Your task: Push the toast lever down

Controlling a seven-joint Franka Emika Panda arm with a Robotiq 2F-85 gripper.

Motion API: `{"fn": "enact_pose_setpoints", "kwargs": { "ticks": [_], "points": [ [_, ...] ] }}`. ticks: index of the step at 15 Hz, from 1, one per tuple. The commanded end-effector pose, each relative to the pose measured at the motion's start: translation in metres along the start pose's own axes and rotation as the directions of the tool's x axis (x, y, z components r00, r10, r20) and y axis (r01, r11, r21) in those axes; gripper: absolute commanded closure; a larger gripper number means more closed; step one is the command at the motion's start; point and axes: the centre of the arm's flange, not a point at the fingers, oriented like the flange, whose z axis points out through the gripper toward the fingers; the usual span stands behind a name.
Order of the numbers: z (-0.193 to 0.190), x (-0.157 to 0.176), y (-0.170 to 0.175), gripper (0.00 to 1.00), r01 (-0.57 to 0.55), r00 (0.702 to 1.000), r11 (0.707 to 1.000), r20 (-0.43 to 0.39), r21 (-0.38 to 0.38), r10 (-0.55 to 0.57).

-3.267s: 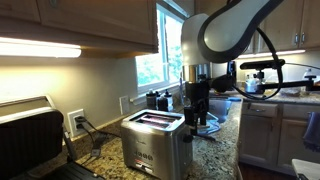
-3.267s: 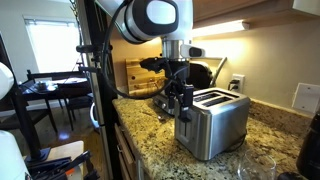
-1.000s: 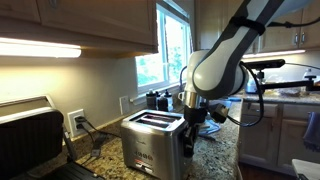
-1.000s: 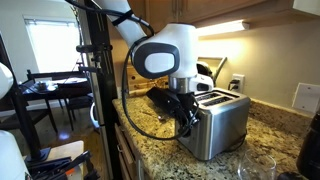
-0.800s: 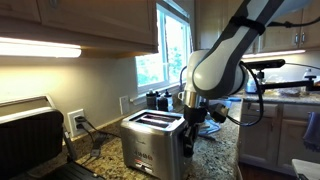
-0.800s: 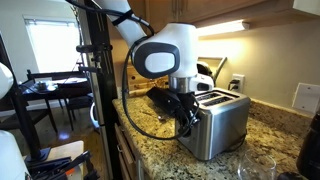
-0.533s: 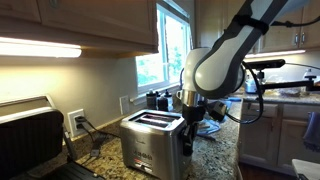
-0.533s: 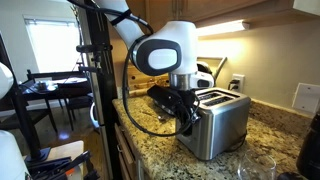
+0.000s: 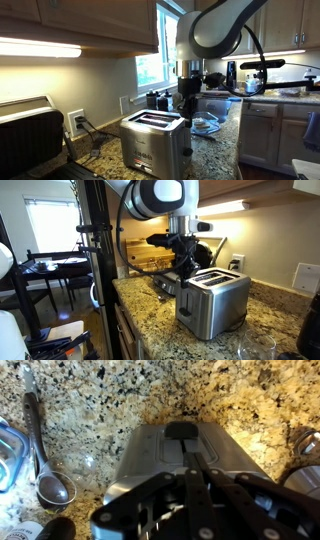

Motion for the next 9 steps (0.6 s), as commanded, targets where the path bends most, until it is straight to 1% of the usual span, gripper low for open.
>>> {"fn": "enact_pose_setpoints", "kwargs": {
  "ticks": [1,3,6,9],
  "points": [
    [-0.041,-0.007,-0.006,0.72,-0.045,0.998,0.999,0.033,-0.026,0.046],
    [-0.048,-0.009,-0.006,0.63,-0.051,0.997,0.998,0.051,-0.027,0.053],
    [-0.052,-0.012,-0.004,0.42,-0.056,0.995,0.998,0.078,-0.042,0.059],
    [-0.053,-0.014,-0.003,0.24,-0.059,0.994,0.997,0.090,-0.054,0.064]
  ]
}}
